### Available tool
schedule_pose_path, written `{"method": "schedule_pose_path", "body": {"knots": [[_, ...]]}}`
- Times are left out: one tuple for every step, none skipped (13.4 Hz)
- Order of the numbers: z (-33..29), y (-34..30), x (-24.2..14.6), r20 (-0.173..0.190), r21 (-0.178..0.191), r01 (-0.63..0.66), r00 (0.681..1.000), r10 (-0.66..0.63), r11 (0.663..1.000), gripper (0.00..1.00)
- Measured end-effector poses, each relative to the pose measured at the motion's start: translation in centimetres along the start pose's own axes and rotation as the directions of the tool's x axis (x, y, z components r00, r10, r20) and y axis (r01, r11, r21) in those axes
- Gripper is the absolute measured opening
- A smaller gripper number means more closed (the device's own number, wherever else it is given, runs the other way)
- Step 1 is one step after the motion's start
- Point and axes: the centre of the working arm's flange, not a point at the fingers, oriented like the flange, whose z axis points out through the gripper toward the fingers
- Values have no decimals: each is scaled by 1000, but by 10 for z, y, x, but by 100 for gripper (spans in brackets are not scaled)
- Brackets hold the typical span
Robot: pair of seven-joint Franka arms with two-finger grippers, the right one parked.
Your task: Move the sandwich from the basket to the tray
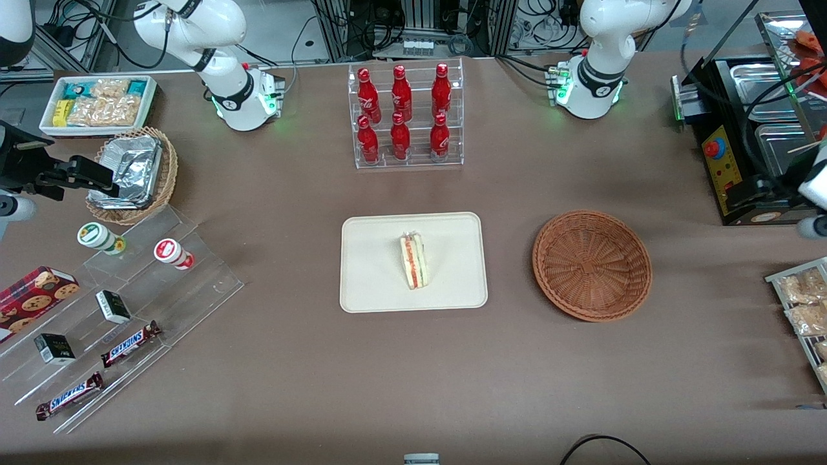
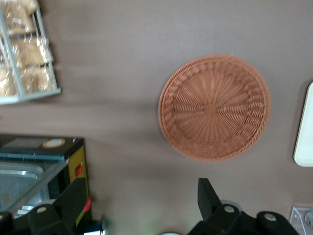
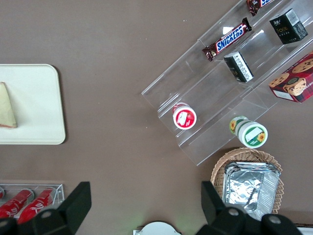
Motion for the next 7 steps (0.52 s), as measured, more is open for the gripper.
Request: {"method": "schedule_pose_path", "body": {"knots": [[-3, -1, -7, 20, 1, 3, 1000, -3, 1000, 100], [-8, 3, -14, 31, 4, -1, 1000, 1, 1000, 100], [-13, 9, -20, 36, 6, -8, 999, 8, 1000, 100], [-18, 15, -26, 43, 6, -16, 999, 16, 1000, 100], [-22, 20, -33, 52, -1, -23, 998, 23, 1000, 100], [-27, 24, -39, 55, -7, -26, 998, 27, 1000, 100], [-32, 25, -45, 55, -14, -29, 998, 29, 999, 100]]}}
